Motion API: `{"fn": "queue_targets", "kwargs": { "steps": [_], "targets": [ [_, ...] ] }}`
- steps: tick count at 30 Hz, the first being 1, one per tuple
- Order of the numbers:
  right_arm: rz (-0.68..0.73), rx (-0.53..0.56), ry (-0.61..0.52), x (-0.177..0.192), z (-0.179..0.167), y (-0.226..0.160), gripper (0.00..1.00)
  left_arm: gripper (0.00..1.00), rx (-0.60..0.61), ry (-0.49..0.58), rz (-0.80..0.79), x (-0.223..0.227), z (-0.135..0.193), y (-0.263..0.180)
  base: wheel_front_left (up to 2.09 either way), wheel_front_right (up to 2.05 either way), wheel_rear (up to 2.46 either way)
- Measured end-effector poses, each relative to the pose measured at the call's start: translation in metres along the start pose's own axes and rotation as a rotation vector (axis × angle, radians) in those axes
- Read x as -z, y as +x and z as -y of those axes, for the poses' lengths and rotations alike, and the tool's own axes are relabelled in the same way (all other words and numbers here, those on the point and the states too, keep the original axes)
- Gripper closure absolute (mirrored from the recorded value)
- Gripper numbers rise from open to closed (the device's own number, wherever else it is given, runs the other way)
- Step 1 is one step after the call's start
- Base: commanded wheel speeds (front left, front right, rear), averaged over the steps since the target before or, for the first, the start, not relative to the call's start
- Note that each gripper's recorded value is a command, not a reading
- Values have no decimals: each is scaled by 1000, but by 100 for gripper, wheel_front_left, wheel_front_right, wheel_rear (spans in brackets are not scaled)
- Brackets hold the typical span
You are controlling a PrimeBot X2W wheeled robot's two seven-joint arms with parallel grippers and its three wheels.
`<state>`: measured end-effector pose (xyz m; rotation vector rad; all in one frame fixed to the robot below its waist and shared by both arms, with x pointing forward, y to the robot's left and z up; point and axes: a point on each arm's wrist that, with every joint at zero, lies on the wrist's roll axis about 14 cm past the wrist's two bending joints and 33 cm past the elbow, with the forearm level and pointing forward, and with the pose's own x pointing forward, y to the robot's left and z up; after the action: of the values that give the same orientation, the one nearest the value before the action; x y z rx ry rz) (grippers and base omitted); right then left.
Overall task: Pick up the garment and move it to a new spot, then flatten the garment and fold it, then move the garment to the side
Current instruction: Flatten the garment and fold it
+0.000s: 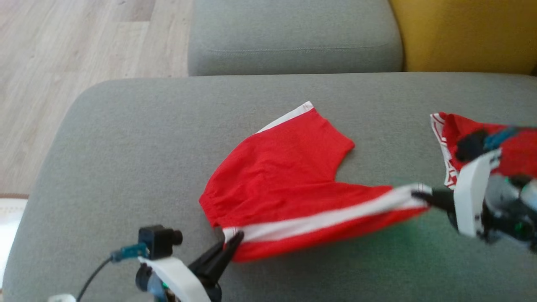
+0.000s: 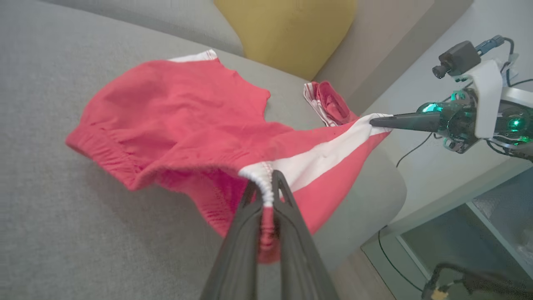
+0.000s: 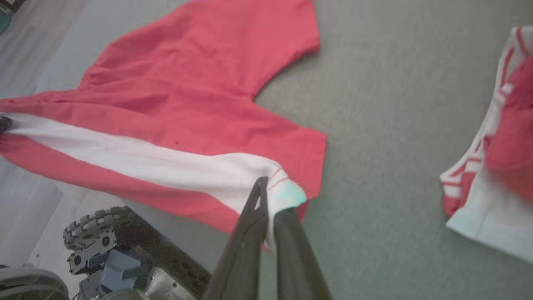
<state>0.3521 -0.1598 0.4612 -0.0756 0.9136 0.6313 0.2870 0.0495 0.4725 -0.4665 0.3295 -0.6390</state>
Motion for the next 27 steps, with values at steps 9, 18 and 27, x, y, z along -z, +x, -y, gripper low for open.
{"fn": "queue_targets", "kwargs": {
  "steps": [9,18,27],
  "targets": [
    [98,-30,-78,-68,-13,19,100,100,-54,8,154,-57,-15,4,0,0,0],
    [149,-16,-137,-127,-4,53,100,100,-118,-40,172,-65,-40,25,0,0,0],
    [137,-21,-168,-163,3,109,100,100,-222,-109,176,-67,-84,47,0,0,0]
  ]
}}
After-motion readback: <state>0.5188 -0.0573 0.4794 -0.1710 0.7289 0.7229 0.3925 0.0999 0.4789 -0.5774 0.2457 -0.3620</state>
